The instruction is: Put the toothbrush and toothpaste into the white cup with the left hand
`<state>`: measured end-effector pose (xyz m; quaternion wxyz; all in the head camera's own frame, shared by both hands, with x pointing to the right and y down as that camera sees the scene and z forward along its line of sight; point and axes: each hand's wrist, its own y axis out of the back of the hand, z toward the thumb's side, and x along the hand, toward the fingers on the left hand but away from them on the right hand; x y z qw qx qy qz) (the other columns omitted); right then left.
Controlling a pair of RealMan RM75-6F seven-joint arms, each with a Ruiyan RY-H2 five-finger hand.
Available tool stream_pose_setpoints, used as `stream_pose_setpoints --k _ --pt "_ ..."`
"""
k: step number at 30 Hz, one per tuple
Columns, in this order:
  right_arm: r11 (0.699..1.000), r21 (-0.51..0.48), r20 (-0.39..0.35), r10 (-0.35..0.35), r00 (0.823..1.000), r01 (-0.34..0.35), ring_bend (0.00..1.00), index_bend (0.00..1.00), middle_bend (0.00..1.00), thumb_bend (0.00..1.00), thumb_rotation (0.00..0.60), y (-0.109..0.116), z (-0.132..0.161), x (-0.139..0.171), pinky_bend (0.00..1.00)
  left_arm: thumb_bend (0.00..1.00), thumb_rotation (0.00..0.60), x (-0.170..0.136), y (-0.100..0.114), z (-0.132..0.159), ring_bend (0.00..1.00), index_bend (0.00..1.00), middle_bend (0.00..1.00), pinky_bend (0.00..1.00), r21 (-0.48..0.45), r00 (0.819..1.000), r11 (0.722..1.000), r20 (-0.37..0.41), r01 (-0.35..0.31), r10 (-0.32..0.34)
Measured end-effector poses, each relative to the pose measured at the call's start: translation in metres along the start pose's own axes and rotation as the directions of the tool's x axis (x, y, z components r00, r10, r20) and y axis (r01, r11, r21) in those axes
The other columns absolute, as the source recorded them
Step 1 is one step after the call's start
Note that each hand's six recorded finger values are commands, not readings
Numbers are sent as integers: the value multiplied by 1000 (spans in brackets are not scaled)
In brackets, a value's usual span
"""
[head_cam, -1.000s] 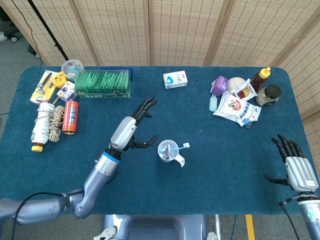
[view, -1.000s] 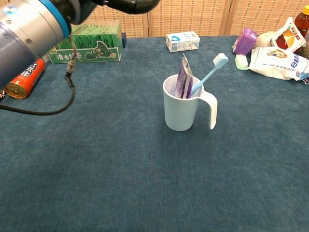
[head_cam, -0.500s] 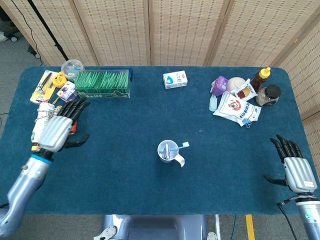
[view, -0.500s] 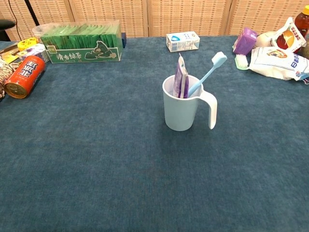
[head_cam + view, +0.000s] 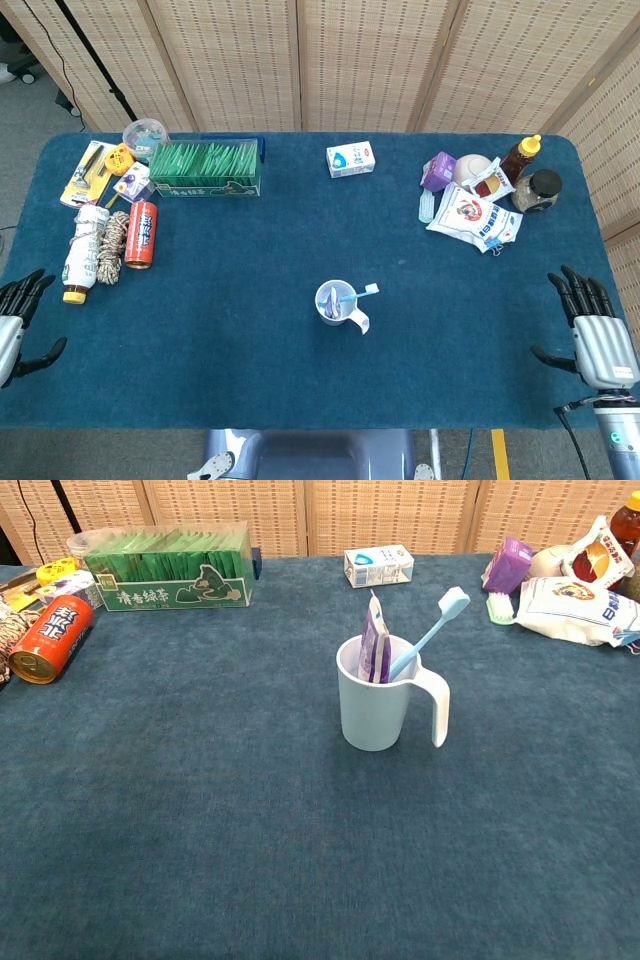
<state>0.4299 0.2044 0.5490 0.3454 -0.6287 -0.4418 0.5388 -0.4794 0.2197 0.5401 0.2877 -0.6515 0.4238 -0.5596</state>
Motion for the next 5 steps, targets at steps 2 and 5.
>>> stream_pose_setpoints --k 2,5 --pt "1000 4 -2 -12 1000 12 0 0 0 0 600 2 0 1 0 267 600 -5 -4 -3 0 0 0 0 3 1000 1000 -14 -21 21" --pt "1000 -1 -1 -25 1000 25 0 0 0 0 600 4 -1 3 0 245 600 -7 -11 -5 0 0 0 0 7 999 999 -19 -33 33"
